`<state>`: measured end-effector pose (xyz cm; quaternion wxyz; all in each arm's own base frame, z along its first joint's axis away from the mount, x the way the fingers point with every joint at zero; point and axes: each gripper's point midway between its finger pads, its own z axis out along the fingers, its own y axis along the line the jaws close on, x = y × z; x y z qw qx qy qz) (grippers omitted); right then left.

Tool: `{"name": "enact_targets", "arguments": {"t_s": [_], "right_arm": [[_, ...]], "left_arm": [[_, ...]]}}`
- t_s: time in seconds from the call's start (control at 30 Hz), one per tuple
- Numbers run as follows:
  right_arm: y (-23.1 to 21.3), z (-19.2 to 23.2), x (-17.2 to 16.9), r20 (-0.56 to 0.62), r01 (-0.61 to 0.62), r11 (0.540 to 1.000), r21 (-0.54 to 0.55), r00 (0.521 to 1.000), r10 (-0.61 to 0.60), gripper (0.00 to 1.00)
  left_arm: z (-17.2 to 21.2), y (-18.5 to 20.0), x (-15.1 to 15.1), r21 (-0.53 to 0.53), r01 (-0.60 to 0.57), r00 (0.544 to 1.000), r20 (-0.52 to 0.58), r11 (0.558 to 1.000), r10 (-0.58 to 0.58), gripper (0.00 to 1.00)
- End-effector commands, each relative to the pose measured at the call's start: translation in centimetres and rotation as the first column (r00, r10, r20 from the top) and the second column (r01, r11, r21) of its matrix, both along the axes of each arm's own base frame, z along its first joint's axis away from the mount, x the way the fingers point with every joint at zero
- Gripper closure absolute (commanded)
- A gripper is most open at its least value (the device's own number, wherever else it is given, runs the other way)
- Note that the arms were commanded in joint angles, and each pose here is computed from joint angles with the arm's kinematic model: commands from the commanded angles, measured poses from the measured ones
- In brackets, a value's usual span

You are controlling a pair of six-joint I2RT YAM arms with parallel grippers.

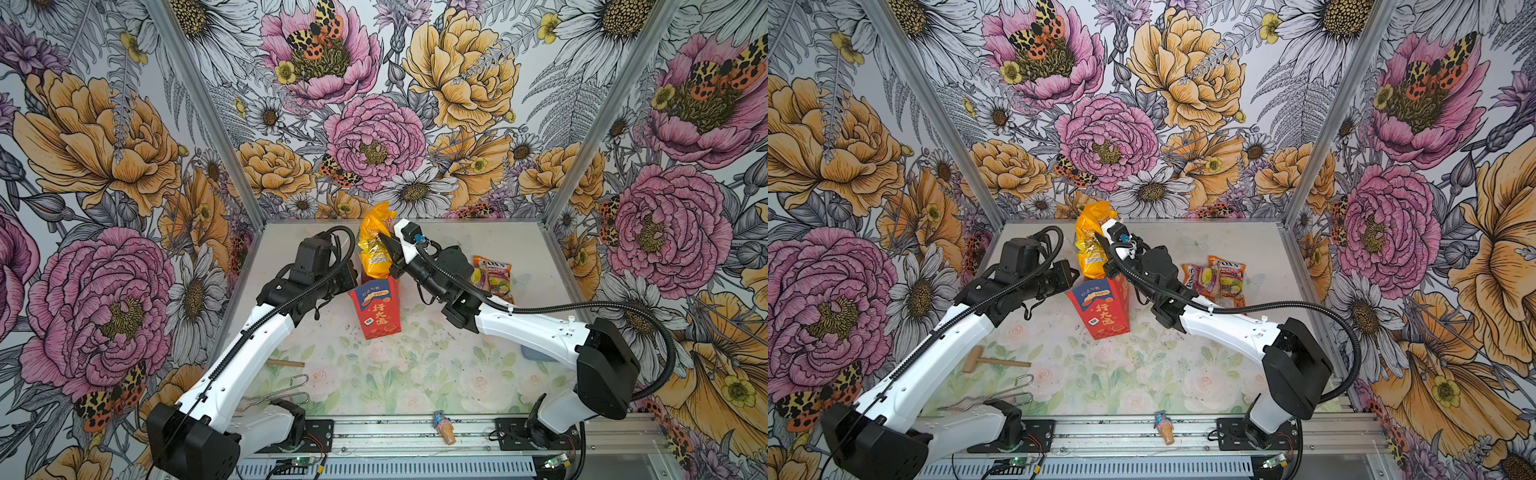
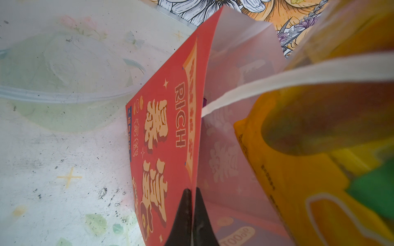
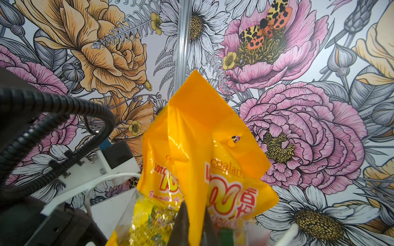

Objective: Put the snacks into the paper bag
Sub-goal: 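Lower the yellow gummy bag into the paper bag held by the left gripper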

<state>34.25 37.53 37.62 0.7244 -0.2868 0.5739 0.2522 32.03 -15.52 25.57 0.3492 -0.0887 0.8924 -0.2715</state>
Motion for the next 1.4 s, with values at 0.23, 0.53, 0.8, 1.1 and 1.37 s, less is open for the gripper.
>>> {"name": "enact_targets", "arguments": {"t_s": [0.23, 0.53, 0.8, 1.1, 1.37], "right_arm": [[-2.1, 5.4, -2.3, 0.137, 0.027, 0.995, 0.099, 0.990, -0.040, 1.00], [-2.0, 5.6, -1.4, 0.162, 0.077, 0.994, 0.077, 0.983, -0.089, 1.00], [-1.3, 6.4, 0.0, 0.179, 0.104, 0.992, 0.076, 0.977, -0.116, 1.00], [-0.2, 5.6, 1.9, 0.223, 0.108, 0.994, 0.007, 0.969, -0.107, 1.00], [-0.7, 3.2, 2.3, 0.247, 0.092, 0.994, -0.057, 0.966, -0.076, 1.00]], "left_arm": [[1.1, -0.6, 0.8, -0.072, -0.010, 0.999, 0.039, 0.997, 0.013, 1.00], [1.2, -0.4, 0.9, -0.074, -0.022, 0.999, 0.043, 0.997, 0.025, 1.00], [1.3, -0.4, 0.8, -0.076, -0.017, 0.999, 0.046, 0.997, 0.021, 1.00], [1.4, -0.3, 0.8, -0.076, -0.016, 0.999, 0.049, 0.997, 0.019, 1.00], [1.4, -0.2, 0.8, -0.075, -0.018, 0.999, 0.049, 0.997, 0.022, 1.00]]}}
